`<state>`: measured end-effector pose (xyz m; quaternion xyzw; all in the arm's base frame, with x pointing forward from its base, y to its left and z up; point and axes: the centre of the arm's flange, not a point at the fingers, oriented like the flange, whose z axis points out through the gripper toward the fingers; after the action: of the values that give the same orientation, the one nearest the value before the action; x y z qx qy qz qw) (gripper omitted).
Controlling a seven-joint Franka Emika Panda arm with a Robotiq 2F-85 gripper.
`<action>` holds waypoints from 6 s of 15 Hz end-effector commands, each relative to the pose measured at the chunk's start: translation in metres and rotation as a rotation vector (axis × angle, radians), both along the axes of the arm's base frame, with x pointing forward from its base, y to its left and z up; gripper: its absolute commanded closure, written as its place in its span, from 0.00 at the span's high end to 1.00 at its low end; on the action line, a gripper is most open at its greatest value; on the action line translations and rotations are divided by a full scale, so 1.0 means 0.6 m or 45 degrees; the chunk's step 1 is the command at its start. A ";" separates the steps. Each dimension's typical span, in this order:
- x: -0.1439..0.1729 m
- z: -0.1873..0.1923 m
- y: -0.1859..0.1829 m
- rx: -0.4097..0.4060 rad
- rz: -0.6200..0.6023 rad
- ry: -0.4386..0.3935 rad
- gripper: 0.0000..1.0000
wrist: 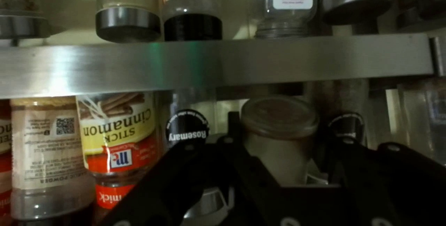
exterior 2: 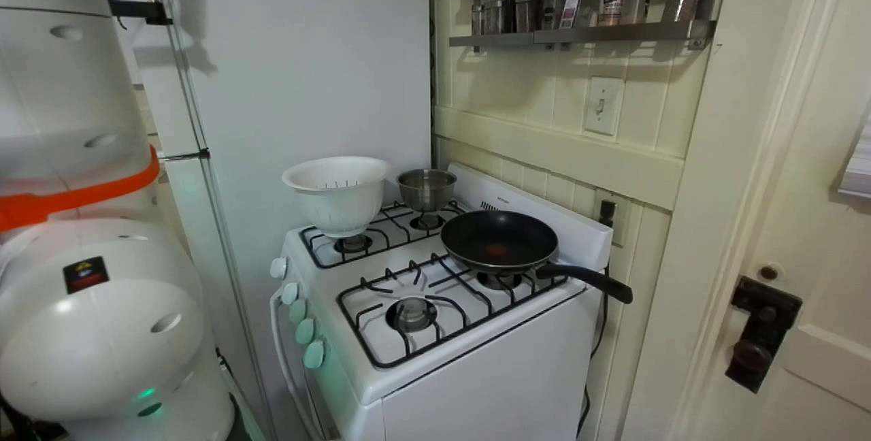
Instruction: Put some of the contents jar on the pan
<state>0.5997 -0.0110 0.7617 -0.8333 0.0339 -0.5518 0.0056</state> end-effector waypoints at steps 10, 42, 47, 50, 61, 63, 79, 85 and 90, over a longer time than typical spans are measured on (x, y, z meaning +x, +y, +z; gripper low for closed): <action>-0.043 0.014 0.003 -0.119 -0.017 0.007 0.23; -0.259 -0.191 0.059 0.072 0.303 -0.027 0.23; -0.250 -0.356 0.042 0.077 0.260 0.158 0.23; -0.252 -0.425 0.043 0.076 0.279 0.289 0.23; -0.212 -0.500 0.041 0.011 0.144 1.101 0.23; -0.207 -0.494 0.061 -0.019 0.132 1.209 0.23; -0.086 -0.483 0.089 0.059 -0.235 1.631 0.23; -0.076 -0.485 0.101 0.199 -0.273 1.869 0.23; -0.068 -0.493 0.090 0.118 -0.332 1.799 0.23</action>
<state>0.5490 0.0441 0.4659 -0.9804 0.1368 0.1373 -0.0356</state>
